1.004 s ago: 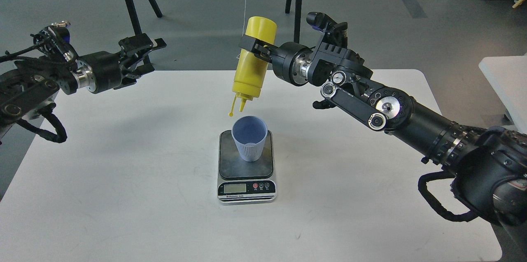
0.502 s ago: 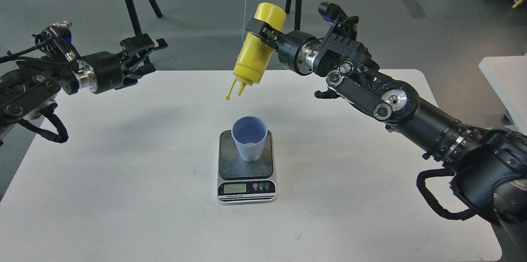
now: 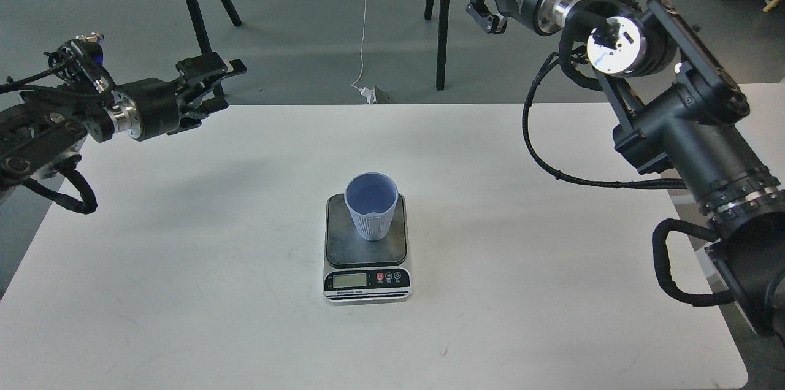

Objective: Pour seasoning into cup on scale with both arms
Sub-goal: 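Raise the bottle away from the cup and turn it upright, then lower the yellow bottle back onto the table beside the scale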

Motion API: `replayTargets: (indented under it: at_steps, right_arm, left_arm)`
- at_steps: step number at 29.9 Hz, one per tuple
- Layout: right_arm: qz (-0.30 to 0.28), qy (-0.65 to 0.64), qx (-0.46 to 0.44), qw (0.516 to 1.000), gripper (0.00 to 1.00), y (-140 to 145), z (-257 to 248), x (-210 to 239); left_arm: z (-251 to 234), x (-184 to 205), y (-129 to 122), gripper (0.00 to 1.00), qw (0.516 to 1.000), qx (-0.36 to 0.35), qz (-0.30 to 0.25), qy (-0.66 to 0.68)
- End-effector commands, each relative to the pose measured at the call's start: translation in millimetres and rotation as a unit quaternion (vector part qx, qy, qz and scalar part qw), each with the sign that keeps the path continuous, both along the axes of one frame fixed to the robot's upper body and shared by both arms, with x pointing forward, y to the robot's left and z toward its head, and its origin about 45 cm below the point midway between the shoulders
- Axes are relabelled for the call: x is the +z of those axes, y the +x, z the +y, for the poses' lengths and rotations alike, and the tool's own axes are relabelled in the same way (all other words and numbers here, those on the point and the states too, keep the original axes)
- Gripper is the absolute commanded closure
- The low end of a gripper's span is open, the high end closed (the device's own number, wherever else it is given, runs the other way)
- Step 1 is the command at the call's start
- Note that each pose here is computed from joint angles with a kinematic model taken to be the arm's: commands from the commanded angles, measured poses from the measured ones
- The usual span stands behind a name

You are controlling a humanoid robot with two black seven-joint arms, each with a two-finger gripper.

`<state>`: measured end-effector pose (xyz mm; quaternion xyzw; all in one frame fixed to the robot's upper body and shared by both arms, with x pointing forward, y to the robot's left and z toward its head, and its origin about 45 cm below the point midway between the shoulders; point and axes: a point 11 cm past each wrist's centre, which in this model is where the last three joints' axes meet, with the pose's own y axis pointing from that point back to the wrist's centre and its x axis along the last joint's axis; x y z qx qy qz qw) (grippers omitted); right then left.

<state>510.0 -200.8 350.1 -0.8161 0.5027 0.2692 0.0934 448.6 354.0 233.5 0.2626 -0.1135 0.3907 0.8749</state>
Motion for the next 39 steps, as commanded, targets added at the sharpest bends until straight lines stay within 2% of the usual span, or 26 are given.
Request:
replayTargets:
  at_steps: [1,6,9,16,25,32,39]
  right_arm:
    - [0.047,0.109,-0.026,0.993,0.96,-6.1,-50.6,-8.8]
    - [0.101,0.229,-0.036,0.967,0.96,-30.0,-102.3,-40.4]
    - [0.110,0.261,-0.024,0.959,0.96,-51.8,-116.1,-67.2]
    - [0.097,0.290,0.029,0.952,0.96,-114.4,-113.8,-131.1]
    - [0.170,0.350,-0.008,0.921,0.94,-177.9,-107.6,-215.5]
    - [0.217,0.366,-0.028,0.904,0.93,-212.6,-97.0,-254.4]
    - [0.234,0.378,-0.033,0.895,0.90,-219.6,-84.9,-269.0]
  left_arm:
    - [1.0,-1.6,-1.0,0.00,1.000,0.001,0.002,0.000]
    - [3.3,-1.0,-1.3,0.00,1.000,0.002,0.001,0.002]
    - [3.3,-1.3,-1.5,0.00,1.000,0.002,0.002,0.003]
    - [-1.0,-4.3,-1.8,0.00,1.000,-0.002,0.005,0.002]
    - [2.2,-13.5,-7.1,0.00,1.000,0.000,0.015,0.004]
    - [1.0,-18.4,-9.2,0.00,1.000,0.000,0.020,0.002]
    - [0.0,-18.1,-8.8,0.00,1.000,-0.001,0.019,0.003]
